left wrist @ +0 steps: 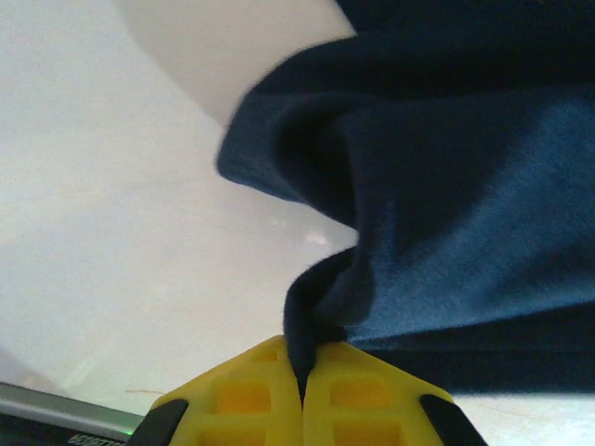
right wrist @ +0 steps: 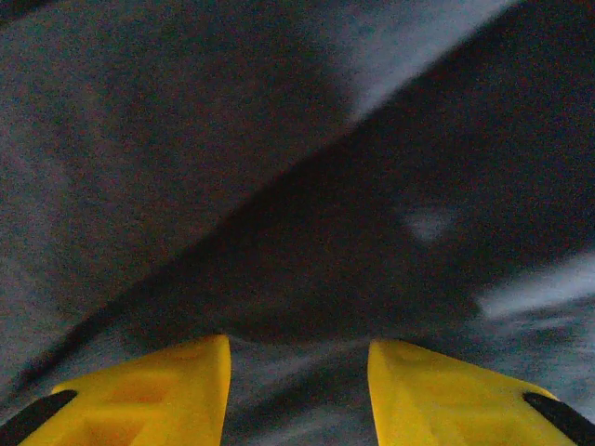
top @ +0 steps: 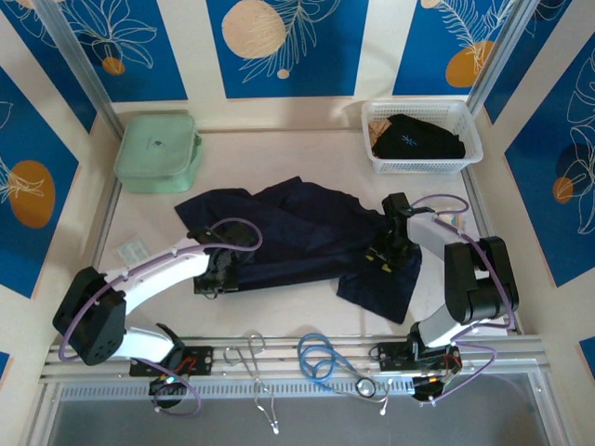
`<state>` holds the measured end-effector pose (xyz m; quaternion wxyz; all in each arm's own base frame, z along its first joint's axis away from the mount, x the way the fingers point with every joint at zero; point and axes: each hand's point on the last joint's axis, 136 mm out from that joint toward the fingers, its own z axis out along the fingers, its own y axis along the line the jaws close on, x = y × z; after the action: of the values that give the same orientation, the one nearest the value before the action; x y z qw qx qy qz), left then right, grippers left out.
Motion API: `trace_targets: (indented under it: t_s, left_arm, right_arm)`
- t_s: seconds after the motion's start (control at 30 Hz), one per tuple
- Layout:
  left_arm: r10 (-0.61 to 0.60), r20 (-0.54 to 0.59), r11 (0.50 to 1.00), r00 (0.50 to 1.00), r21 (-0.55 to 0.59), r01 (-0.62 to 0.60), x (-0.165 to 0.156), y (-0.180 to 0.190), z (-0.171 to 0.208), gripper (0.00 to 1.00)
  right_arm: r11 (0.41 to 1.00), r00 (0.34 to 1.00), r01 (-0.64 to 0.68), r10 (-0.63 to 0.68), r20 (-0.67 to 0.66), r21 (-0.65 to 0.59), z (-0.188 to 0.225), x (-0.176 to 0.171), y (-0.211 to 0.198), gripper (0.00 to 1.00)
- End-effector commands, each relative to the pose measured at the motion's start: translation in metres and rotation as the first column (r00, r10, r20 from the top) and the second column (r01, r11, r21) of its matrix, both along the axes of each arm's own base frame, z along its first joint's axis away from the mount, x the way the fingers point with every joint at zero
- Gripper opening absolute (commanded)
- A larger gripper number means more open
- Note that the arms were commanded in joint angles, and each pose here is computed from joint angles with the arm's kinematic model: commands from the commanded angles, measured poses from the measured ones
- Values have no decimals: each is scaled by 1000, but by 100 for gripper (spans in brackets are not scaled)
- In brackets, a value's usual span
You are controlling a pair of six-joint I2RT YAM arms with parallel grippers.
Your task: Fold and stack the t-shirts
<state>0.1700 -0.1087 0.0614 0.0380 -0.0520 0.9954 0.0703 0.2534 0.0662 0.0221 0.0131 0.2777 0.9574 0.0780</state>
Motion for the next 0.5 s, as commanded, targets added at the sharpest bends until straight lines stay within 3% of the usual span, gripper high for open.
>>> trace_targets:
  t_s: [0.0, 0.27, 0.47]
  left_arm:
    - [8, -14, 995, 1000, -97, -9, -5, -14, 7, 13]
    - [-75, 108, 994, 991, -68, 83, 9, -5, 85, 77]
    - [-44, 215, 998, 976, -31, 52, 55, 1, 92, 92]
  right_arm:
    - [990, 992, -110, 115, 55, -91, 33, 11, -1, 47]
    - [918, 883, -385, 397, 250, -97, 85, 102, 57, 58]
    - [812, 757, -566, 580, 300, -143, 75, 180, 100, 58]
